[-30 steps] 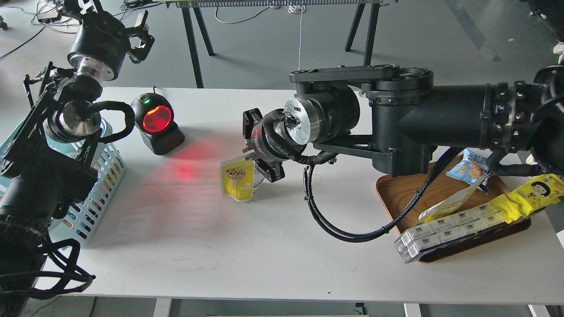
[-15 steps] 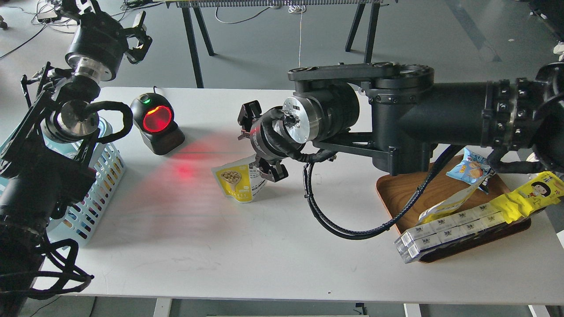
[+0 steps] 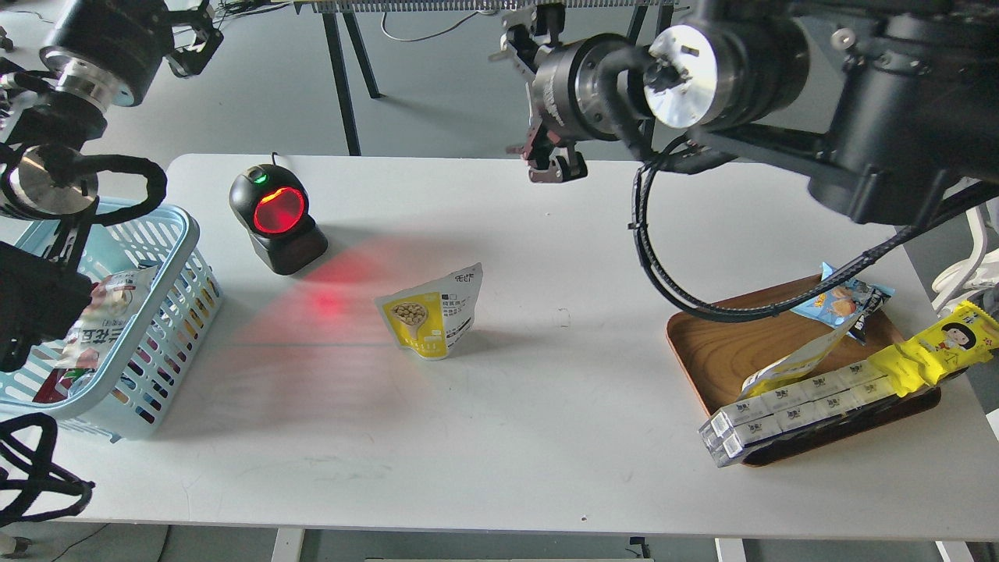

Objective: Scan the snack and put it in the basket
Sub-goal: 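Release the packet and withdraw the right gripper toward the tray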

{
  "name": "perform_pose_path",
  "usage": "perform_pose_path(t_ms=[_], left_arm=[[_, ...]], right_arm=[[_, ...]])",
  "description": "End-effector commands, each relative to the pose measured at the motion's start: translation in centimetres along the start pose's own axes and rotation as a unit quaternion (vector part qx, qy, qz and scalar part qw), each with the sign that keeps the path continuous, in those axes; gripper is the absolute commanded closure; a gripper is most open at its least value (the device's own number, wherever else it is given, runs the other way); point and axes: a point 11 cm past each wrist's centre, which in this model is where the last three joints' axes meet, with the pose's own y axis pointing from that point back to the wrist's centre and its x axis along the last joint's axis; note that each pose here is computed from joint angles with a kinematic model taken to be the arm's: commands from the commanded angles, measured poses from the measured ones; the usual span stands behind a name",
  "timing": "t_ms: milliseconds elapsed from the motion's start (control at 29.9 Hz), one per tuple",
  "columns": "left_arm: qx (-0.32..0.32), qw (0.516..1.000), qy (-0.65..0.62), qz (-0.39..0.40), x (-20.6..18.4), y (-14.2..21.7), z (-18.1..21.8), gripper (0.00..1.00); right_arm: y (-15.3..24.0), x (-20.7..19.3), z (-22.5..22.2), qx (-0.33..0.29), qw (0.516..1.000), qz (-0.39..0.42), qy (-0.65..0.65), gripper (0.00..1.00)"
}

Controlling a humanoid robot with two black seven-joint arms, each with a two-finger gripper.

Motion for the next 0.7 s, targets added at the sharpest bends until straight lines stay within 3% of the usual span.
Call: perform_pose_path(t_ms=[0, 201, 401, 502, 669], left_arm=[[0.027, 0.995, -0.091, -0.037, -1.5, 1.1, 2.7, 0.00], [0.076, 0.969, -0.221, -0.077, -2.2, 3.6, 5.6, 0.00], [0.107, 0.905, -0.382, -0.154, -5.8, 6.6, 8.5, 0.00], [0.132, 0.863, -0.448, -0.195, -7.4, 8.1, 8.3, 0.00], [0.195, 0.778, -0.547, -0.241, -7.8, 10.6, 5.4, 0.00]], right_arm=[[2.4, 5.4, -2.5, 0.055, 0.997, 0.001, -0.057, 0.08], [6.2, 14.6, -3.6, 0.143, 0.977, -0.023, -0.158, 0.08], [8.3, 22.3, -1.1, 0.229, 0.938, -0.063, -0.254, 0.08], [8.9, 25.3, 1.1, 0.272, 0.913, -0.087, -0.290, 0.07], [7.3, 26.9, 6.6, 0.300, 0.885, -0.137, -0.329, 0.06]])
